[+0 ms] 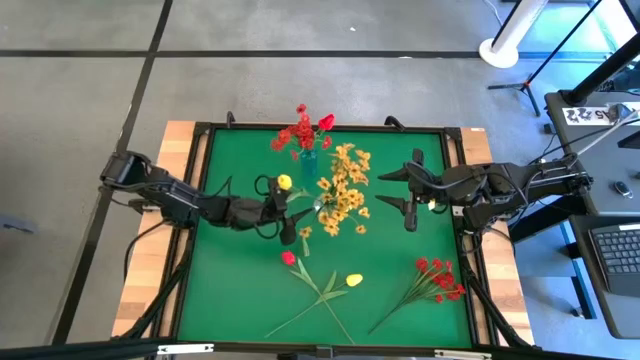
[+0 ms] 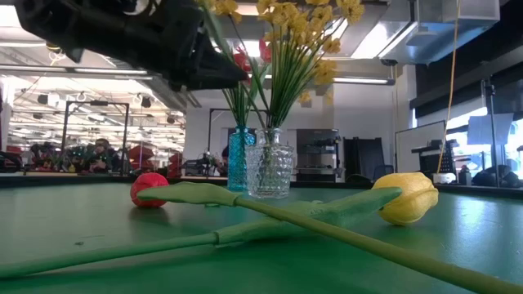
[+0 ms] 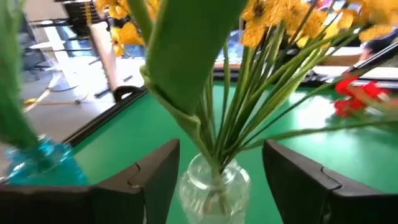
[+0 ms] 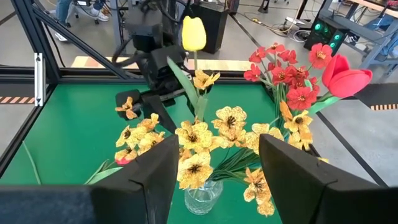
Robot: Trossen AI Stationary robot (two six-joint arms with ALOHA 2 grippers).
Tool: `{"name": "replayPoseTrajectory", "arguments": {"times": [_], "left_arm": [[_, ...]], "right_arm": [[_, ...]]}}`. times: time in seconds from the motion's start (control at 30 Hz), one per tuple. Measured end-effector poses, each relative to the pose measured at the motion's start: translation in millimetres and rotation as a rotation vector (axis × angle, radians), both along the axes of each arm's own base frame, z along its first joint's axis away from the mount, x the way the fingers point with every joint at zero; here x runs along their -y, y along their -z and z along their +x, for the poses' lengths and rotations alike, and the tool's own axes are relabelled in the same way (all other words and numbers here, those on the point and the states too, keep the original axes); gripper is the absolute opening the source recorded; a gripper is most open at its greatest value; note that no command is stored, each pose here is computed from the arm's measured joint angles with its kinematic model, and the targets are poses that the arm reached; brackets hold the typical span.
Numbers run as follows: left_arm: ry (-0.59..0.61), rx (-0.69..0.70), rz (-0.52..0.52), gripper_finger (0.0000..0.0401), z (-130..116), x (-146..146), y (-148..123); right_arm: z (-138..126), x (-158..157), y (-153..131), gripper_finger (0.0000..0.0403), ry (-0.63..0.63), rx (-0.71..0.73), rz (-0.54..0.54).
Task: Sort flowers into vase by color
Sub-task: Adjust the yellow flower in the transparent vase
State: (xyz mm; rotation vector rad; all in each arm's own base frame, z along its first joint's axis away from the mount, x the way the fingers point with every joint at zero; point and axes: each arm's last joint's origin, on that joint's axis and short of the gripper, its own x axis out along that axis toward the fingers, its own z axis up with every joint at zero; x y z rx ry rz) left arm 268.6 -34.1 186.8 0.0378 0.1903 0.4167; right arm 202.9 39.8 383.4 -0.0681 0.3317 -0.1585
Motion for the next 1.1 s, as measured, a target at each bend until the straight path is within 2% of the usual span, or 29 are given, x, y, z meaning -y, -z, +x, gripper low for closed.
{"name": "replayPoseTrajectory", "arguments": {"times": [0.27,0.6,1.1], "left_arm": [[-0.061,-0.08,-0.014,0.0225,-20.0,17.5,-5.0],[-0.075,-0.192,-0.168,0.0225,-40.9,34.1,7.8],[-0.068,-0.18,-0.229,0.0225,-44.4,41.6,9.4]], "right_arm": [[-0.3,0.1,0.5,0.022,0.0,-0.006,-0.002],[-2.0,0.4,4.8,0.022,0.002,-0.052,-0.007],[-2.7,0.6,6.4,0.022,0.004,-0.069,-0.005]]}}
